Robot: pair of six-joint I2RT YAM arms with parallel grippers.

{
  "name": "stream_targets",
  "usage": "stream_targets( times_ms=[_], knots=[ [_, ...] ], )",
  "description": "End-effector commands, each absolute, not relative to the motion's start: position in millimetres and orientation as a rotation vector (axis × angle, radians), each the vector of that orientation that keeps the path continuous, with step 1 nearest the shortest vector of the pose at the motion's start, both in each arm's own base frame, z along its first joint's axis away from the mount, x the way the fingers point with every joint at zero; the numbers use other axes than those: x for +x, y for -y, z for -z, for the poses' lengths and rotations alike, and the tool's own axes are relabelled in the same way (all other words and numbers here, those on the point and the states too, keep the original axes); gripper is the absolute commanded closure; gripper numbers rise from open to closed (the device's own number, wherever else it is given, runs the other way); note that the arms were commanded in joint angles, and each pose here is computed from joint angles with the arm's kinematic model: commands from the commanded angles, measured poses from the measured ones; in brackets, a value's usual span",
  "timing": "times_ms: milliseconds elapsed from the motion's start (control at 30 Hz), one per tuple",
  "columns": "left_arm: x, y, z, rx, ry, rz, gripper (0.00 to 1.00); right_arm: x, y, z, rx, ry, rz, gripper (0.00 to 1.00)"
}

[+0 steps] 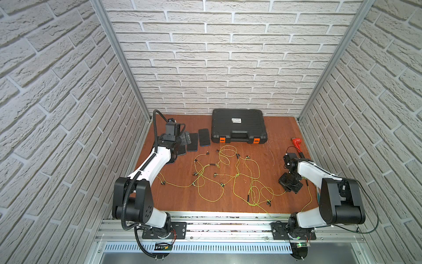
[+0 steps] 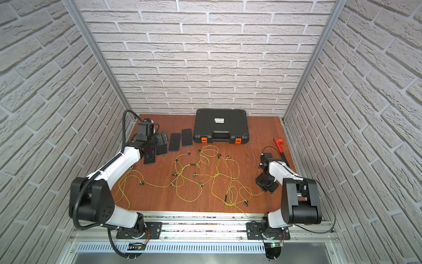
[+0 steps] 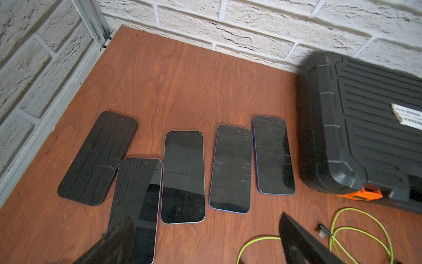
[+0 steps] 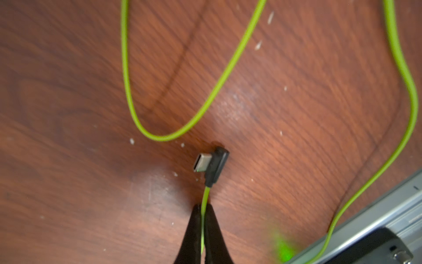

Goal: Plug wired earphones into phones
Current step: Pick up the wired earphone from the center of the board.

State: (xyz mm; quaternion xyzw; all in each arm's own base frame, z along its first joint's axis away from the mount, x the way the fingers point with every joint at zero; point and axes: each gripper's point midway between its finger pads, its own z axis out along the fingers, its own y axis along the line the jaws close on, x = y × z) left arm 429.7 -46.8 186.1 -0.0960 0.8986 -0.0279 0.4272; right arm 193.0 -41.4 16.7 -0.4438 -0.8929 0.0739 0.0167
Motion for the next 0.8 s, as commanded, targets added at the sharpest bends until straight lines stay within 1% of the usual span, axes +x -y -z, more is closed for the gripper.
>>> stream_targets(
  times_ms=[0, 133, 267, 367, 467, 500, 567, 667, 767],
  knots=[
    [438.9, 59.1, -203.8, -0.25, -2.206, 0.156, 0.02, 223.6, 49.6, -33.7, -1.283, 2.918, -0.235, 0.94],
    [443.6, 75.5, -208.2, -0.277, -2.204, 0.283, 0.02, 254.7, 41.4, -63.0, -1.09, 3.06, -0.165, 0.94],
    [451.8, 103.2, -214.1, -0.315, -2.176, 0.485, 0.05, 279.4, 8.8, -84.7, -0.773, 3.162, -0.015, 0.94],
    [457.6, 131.3, -214.8, -0.34, -2.164, 0.648, 0.07, 288.9, -21.1, -96.4, -0.433, 3.187, 0.015, 0.94],
    [459.0, 165.4, -214.5, -0.334, -2.172, 0.799, 0.1, 299.2, -52.6, -113.3, -0.044, 3.239, -0.068, 0.94],
    [458.8, 176.4, -213.9, -0.335, -2.172, 0.848, 0.12, 302.2, -64.3, -118.8, 0.038, 3.256, -0.056, 0.94],
    [456.6, 195.3, -211.5, -0.35, -2.173, 0.944, 0.15, 306.6, -87.4, -127.7, 0.139, 3.285, 0.056, 0.94],
    [452.2, 224.1, -209.6, -0.368, -2.162, 1.089, 0.24, 313.7, -116.2, -139.7, 0.305, 3.336, 0.195, 0.94],
    [443.5, 249.0, -199.6, -0.383, -2.183, 1.19, 0.32, 319.9, -135.0, -142.1, 0.439, 3.374, 0.278, 0.94]
  ],
)
